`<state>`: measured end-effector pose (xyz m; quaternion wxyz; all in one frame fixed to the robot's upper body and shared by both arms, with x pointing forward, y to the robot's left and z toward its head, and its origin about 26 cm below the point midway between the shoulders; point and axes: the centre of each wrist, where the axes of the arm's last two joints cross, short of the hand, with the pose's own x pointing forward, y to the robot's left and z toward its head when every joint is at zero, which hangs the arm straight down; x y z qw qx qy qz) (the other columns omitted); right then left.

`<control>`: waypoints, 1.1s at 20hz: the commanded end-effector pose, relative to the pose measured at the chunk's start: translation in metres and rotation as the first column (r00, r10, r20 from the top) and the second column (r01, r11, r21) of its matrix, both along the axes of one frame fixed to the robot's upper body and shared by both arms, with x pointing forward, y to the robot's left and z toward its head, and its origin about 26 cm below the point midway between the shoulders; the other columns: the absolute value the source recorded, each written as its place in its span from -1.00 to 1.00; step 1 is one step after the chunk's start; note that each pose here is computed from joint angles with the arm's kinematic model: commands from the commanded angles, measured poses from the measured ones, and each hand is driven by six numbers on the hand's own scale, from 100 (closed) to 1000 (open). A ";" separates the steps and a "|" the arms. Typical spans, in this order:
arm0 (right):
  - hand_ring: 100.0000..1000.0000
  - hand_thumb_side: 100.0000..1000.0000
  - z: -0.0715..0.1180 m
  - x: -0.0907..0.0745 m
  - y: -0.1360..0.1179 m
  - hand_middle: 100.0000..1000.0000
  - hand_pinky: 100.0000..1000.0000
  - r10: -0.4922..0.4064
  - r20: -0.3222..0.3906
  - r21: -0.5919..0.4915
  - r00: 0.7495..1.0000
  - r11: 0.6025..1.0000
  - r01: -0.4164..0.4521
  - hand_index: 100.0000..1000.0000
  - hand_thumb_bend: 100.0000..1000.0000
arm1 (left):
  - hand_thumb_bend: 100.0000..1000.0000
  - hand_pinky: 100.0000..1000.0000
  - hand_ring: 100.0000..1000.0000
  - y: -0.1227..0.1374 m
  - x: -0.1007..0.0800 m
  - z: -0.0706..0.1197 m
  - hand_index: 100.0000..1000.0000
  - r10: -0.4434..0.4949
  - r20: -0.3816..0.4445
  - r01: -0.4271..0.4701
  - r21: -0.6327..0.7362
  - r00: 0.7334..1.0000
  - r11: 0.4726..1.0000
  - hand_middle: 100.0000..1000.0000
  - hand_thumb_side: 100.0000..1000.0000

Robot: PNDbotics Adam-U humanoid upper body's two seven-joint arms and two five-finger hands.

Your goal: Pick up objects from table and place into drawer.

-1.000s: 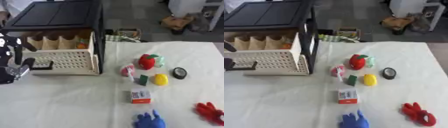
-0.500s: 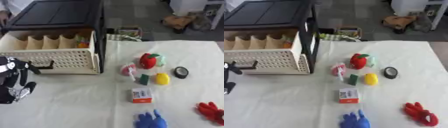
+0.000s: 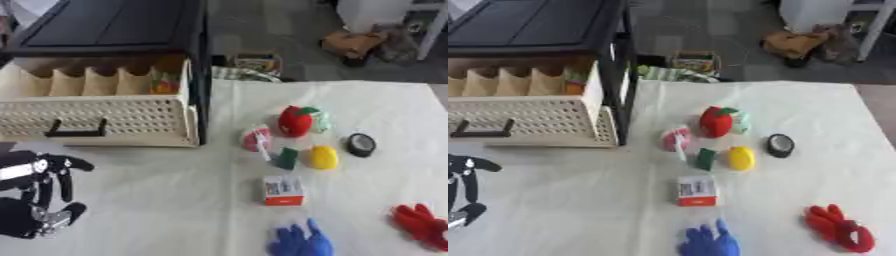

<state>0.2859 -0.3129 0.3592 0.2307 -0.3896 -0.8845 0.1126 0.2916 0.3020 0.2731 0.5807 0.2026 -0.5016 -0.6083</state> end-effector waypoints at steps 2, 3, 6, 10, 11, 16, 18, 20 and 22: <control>0.30 0.62 0.009 -0.007 -0.002 0.33 0.38 -0.006 0.038 -0.004 0.999 1.000 0.006 0.64 -1.00 | -0.68 -0.33 -0.06 -0.003 -0.001 0.007 0.90 0.058 -0.024 -0.058 0.006 0.998 0.998 0.10 -0.13; 0.30 0.62 0.008 -0.007 -0.002 0.33 0.38 -0.007 0.039 -0.004 0.999 1.000 0.007 0.64 -1.00 | -0.68 -0.32 -0.06 -0.004 -0.001 0.007 0.90 0.067 -0.024 -0.067 0.004 0.997 0.998 0.10 -0.13; 0.29 0.62 0.007 -0.007 -0.002 0.33 0.38 -0.008 0.039 0.000 0.999 1.000 0.008 0.64 -1.00 | -0.71 -0.34 -0.09 -0.009 0.000 0.010 0.87 0.087 -0.012 -0.087 0.006 0.996 0.996 0.05 -0.15; 0.29 0.61 0.007 -0.007 -0.003 0.33 0.38 -0.009 0.042 0.006 0.999 1.000 0.009 0.63 -1.00 | -0.73 -0.36 -0.13 -0.013 0.001 0.014 0.85 0.103 -0.008 -0.103 0.003 0.995 0.995 0.01 -0.16; 0.29 0.61 0.006 -0.007 -0.003 0.33 0.38 -0.009 0.044 0.009 0.999 1.000 0.009 0.63 -1.00 | -0.75 -0.36 -0.14 -0.014 0.002 0.015 0.85 0.109 -0.003 -0.109 0.003 0.994 0.994 0.01 -0.17; 0.19 0.60 0.005 -0.006 -0.004 0.32 0.38 -0.010 0.046 0.017 0.999 1.000 0.009 0.63 -1.00 | -0.83 -0.36 -0.14 -0.020 0.003 0.023 0.82 0.141 0.036 -0.140 -0.011 0.989 0.990 0.00 -0.22; 0.18 0.60 0.005 -0.006 -0.004 0.32 0.38 -0.008 0.048 0.020 0.999 1.000 0.007 0.62 -1.00 | -0.81 -0.36 -0.12 -0.020 0.005 0.024 0.82 0.159 0.037 -0.159 -0.003 0.987 0.987 0.00 -0.20; 0.17 0.59 0.005 -0.006 -0.004 0.32 0.38 -0.008 0.051 0.023 0.999 1.000 0.006 0.62 -1.00 | -0.84 -0.36 -0.10 -0.019 0.010 0.024 0.81 0.179 0.043 -0.180 0.005 0.983 0.984 0.00 -0.23; 0.17 0.59 0.005 -0.006 -0.005 0.32 0.38 -0.009 0.054 0.027 0.999 1.000 0.007 0.62 -1.00 | -0.89 -0.36 -0.09 -0.017 0.014 0.024 0.81 0.199 0.062 -0.200 0.017 0.978 0.980 0.01 -0.26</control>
